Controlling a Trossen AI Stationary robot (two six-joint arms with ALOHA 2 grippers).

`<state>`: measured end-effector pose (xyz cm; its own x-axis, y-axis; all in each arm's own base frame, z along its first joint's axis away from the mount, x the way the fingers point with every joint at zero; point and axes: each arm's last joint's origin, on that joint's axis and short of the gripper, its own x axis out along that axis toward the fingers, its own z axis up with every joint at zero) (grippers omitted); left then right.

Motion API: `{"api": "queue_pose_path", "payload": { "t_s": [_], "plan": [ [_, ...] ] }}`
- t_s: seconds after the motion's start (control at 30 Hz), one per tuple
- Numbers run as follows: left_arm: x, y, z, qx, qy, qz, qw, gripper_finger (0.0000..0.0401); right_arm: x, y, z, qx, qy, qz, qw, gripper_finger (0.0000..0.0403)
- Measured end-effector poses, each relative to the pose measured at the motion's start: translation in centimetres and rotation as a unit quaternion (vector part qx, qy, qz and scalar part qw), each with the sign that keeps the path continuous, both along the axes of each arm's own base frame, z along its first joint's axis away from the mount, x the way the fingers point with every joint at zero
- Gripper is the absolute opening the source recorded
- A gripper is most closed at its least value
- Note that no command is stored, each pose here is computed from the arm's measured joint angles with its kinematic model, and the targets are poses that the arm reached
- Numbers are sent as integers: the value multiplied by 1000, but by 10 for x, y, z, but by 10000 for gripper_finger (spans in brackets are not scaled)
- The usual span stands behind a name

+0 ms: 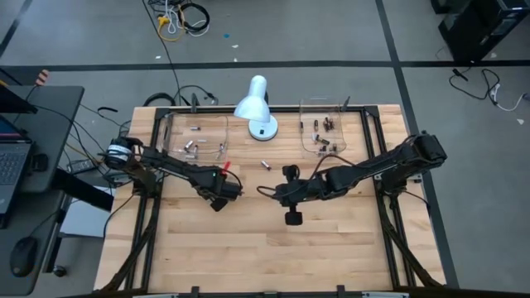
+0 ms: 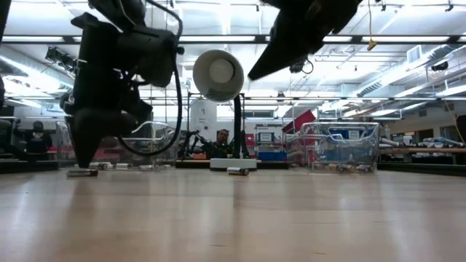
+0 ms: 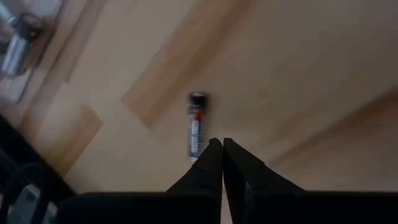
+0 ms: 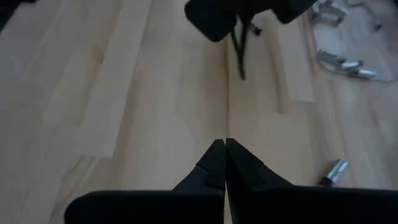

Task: Sort batteries
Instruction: Put the silver battery in the transparent bin

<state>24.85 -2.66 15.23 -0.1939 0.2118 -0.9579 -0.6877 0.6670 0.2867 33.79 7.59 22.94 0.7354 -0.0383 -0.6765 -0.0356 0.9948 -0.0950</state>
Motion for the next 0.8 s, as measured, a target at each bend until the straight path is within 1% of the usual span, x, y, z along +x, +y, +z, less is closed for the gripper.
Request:
{"api": "queue_pose_path", "payload": {
  "t_s": [0.13,0.2,0.33,0.4,0.5,0.57,0.67,0.73,0.8],
  "plan": [
    [4,-8,3,2,-19,-13,1000,12,-9,-2,16,-2,-14,4,1000,0],
    [5,-10,5,15,-25,-12,1000,12,-12,-2,22,0,-23,4,1000,0],
    [5,-11,12,30,-19,15,999,13,-15,-1,28,3,-33,6,999,0],
    [4,-10,18,46,-9,31,998,19,-15,-1,28,6,-33,4,999,0],
    [3,-10,20,56,-1,24,998,39,-15,-1,28,9,-33,2,999,0],
    [4,-9,19,58,-1,5,998,60,-15,-1,28,10,-33,1,999,0],
    [0,-8,12,60,8,-26,998,96,-15,-1,28,15,-34,-3,999,0],
    [-4,-7,7,62,19,-37,997,118,-15,-1,28,20,-33,-8,999,0],
    [-9,-6,0,68,26,-51,996,134,-15,-1,28,23,-33,-10,999,0]
  ]
}}
